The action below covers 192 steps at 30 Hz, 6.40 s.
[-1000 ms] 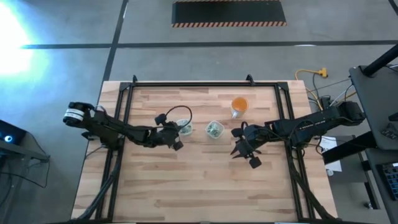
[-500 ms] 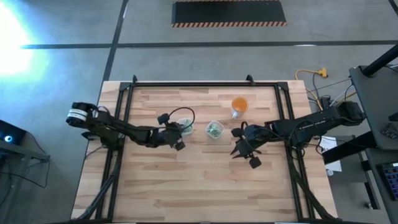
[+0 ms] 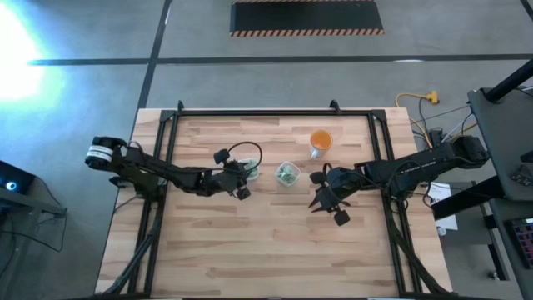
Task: Pick and place items into bin
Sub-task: Put the white stevia packet into the left transparent bin, then return to Home Position
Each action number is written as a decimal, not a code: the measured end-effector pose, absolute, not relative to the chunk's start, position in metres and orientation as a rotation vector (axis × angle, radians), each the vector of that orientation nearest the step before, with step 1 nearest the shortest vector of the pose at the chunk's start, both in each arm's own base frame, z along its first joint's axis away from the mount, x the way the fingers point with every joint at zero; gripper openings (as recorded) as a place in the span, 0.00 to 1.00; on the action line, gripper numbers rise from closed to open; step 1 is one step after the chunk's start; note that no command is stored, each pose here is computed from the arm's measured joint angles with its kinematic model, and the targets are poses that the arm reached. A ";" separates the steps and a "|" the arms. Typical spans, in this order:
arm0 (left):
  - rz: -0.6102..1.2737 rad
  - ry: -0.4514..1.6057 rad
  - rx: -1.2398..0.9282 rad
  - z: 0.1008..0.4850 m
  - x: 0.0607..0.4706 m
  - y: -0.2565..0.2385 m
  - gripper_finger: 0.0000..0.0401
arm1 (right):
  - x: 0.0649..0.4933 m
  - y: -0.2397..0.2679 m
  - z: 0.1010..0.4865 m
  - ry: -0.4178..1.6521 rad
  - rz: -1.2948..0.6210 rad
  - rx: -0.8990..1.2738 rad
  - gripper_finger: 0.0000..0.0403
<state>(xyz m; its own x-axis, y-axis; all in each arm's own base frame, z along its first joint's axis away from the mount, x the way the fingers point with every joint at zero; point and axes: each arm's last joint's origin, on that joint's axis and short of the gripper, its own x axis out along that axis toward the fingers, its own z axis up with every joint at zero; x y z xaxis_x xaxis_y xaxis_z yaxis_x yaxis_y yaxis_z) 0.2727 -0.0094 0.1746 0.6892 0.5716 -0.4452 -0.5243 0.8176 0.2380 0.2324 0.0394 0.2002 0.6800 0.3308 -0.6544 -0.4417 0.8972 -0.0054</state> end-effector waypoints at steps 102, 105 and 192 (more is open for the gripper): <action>0.065 -0.113 0.081 0.180 0.117 -0.004 0.30 | 0.094 0.009 0.190 0.018 0.054 -0.039 0.17; 0.050 -0.122 0.083 0.181 0.114 -0.004 0.30 | 0.094 0.009 0.189 0.021 0.054 -0.056 0.17; -0.058 0.091 0.009 0.159 0.110 -0.007 0.30 | 0.098 -0.003 0.166 0.004 -0.018 -0.157 0.17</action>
<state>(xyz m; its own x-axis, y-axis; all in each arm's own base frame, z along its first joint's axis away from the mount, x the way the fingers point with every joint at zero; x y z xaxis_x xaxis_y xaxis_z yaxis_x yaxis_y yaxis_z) 0.1103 -0.0067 0.1587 0.9942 -0.0573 -0.0912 0.0582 0.9983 0.0066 0.0985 -0.0035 0.1659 0.9998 -0.0183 -0.0028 0.0176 0.9875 -0.1566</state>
